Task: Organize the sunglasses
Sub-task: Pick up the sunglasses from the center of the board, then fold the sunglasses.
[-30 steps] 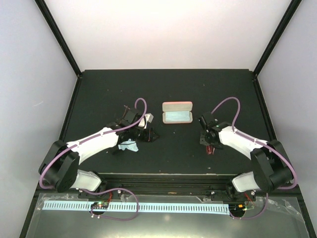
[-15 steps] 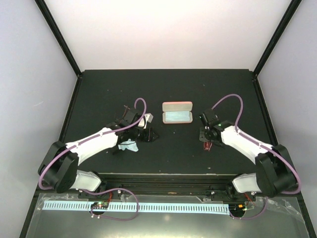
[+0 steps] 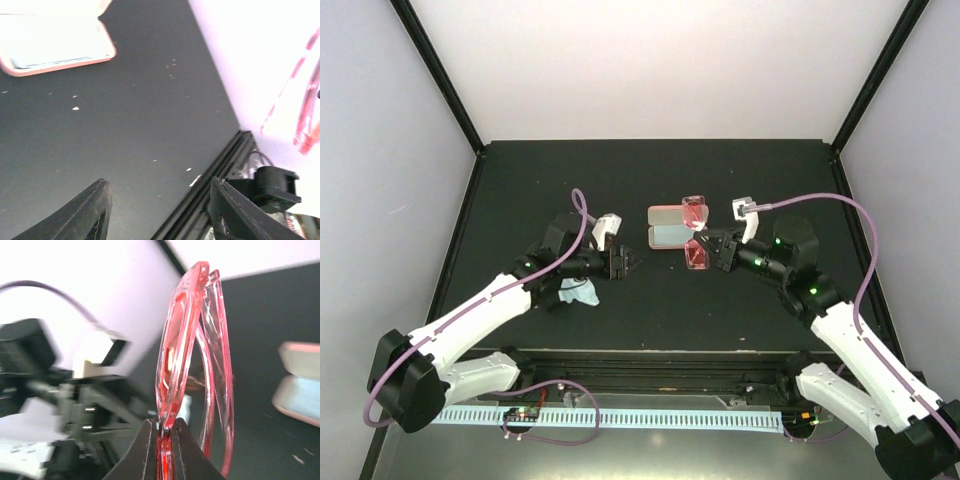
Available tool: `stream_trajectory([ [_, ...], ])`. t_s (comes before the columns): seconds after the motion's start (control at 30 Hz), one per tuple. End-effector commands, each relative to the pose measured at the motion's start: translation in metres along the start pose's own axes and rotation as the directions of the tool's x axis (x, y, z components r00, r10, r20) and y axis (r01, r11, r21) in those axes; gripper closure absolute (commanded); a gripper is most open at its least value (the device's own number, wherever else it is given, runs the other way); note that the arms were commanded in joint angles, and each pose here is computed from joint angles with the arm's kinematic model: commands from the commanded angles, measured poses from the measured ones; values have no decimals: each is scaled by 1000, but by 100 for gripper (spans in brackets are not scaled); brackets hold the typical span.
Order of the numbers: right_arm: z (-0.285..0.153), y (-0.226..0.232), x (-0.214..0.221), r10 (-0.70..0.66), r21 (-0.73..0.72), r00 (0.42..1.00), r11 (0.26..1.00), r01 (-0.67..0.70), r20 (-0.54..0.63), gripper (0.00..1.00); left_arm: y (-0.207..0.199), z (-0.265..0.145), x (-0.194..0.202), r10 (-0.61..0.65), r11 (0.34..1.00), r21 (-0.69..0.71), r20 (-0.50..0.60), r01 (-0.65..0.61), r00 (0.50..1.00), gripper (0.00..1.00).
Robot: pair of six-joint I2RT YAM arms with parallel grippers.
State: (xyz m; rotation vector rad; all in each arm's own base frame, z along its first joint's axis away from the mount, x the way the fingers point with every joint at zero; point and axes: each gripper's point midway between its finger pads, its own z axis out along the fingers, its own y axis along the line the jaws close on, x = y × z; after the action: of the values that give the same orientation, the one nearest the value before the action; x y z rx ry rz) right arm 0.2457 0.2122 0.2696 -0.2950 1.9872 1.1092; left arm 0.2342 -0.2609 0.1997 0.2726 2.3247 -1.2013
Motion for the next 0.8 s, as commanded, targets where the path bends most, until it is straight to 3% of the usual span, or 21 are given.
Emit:
stream_trajectory([
  [0.0,-30,90,-24,-72,-430,992,896,110,102,99,-55,-11,-29,-6,977,213,44,-3,999,44],
  [0.13,-44,115,-28,-71,-547,990,828,124,118,99,-89,-11,-46,10,944,330,35,-21,999,42],
  [0.3,-46,120,-26,-63,-580,993,807,108,96,99,-120,-2,-55,72,908,415,-9,-61,997,39],
  [0.63,-36,109,-28,-65,-531,993,840,110,103,99,-173,-1,-34,212,760,639,-67,-121,975,33],
  [0.77,-29,99,-32,-73,-456,991,883,115,109,99,-175,-4,-32,224,749,648,-53,-137,973,32],
])
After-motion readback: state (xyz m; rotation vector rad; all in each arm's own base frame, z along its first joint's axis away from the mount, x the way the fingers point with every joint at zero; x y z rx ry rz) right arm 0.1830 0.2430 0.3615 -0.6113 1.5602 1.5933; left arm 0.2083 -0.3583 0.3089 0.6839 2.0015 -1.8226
